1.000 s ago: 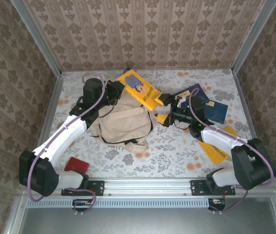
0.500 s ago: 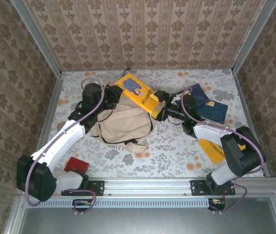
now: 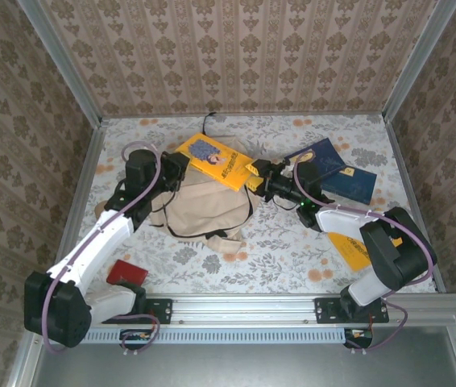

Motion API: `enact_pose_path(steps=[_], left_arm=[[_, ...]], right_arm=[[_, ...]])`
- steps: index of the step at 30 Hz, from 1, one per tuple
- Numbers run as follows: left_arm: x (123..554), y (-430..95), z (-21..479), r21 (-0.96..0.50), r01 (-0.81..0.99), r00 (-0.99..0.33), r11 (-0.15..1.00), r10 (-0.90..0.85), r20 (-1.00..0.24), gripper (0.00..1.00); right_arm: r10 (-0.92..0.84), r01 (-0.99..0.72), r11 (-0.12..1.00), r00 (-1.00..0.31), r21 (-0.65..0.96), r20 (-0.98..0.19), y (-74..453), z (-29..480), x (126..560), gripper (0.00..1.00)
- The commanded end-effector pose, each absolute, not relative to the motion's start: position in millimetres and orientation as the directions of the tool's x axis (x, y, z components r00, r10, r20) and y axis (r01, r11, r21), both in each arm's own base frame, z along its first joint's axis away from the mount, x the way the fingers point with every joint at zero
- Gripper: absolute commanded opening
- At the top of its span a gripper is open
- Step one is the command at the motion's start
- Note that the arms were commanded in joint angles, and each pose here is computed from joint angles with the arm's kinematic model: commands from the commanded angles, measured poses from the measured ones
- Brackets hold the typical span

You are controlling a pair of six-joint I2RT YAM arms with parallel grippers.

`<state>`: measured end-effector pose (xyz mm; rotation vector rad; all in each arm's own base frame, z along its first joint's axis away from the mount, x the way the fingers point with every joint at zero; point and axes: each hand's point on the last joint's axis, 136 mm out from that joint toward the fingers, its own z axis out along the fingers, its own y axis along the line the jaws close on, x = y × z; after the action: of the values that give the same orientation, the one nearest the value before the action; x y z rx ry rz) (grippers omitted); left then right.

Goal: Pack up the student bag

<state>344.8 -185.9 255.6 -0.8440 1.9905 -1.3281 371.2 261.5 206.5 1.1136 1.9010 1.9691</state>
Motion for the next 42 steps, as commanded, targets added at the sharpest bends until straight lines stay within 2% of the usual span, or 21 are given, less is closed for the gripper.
enact_pose_path(steps=[1,22,25,29,30,31,33,36,38,42], left_arm=[[342,-197,271,-0.961,-0.122,-0.663,0.250,-0.741,-0.109,0.00],[340,-212,239,-0.964,-0.145,-0.739,0.222,-0.672,-0.043,0.00],[339,-209,234,-0.963,-0.157,-0.734,0.219,-0.678,-0.034,0.00],[338,-206,230,-0.961,-0.162,-0.735,0.223,-0.677,-0.033,0.00],[338,-205,229,-0.959,-0.164,-0.737,0.233,-0.675,-0.038,0.03],[337,-203,225,-0.954,-0.173,-0.741,0.246,-0.671,-0.039,0.10],[334,-199,217,-0.935,-0.183,-0.753,0.302,-0.655,-0.064,0.36],[326,-192,202,-0.882,-0.180,-0.789,0.436,-0.600,-0.135,0.62],[317,-186,187,-0.822,-0.178,-0.824,0.541,-0.538,-0.176,0.69],[305,-182,170,-0.724,-0.102,-0.886,0.683,-0.394,-0.247,0.73]], right_arm=[[0.619,0.322,-0.178,-0.698,0.930,0.361,262,218,382,0.42],[0.585,0.269,-0.097,-0.763,0.958,0.273,282,225,391,0.43],[0.583,0.259,-0.084,-0.770,0.962,0.258,283,224,391,0.39],[0.590,0.250,-0.043,-0.775,0.967,0.226,283,220,391,0.24],[0.594,0.248,-0.019,-0.777,0.968,0.211,283,217,390,0.19],[0.599,0.247,0.005,-0.777,0.969,0.195,282,215,390,0.16],[0.617,0.244,0.074,-0.773,0.967,0.148,276,208,388,0.13],[0.651,0.233,0.197,-0.757,0.952,0.050,259,200,385,0.12],[0.668,0.215,0.290,-0.744,0.933,-0.036,242,200,382,0.12],[0.682,0.185,0.426,-0.709,0.886,-0.180,210,209,374,0.12]])
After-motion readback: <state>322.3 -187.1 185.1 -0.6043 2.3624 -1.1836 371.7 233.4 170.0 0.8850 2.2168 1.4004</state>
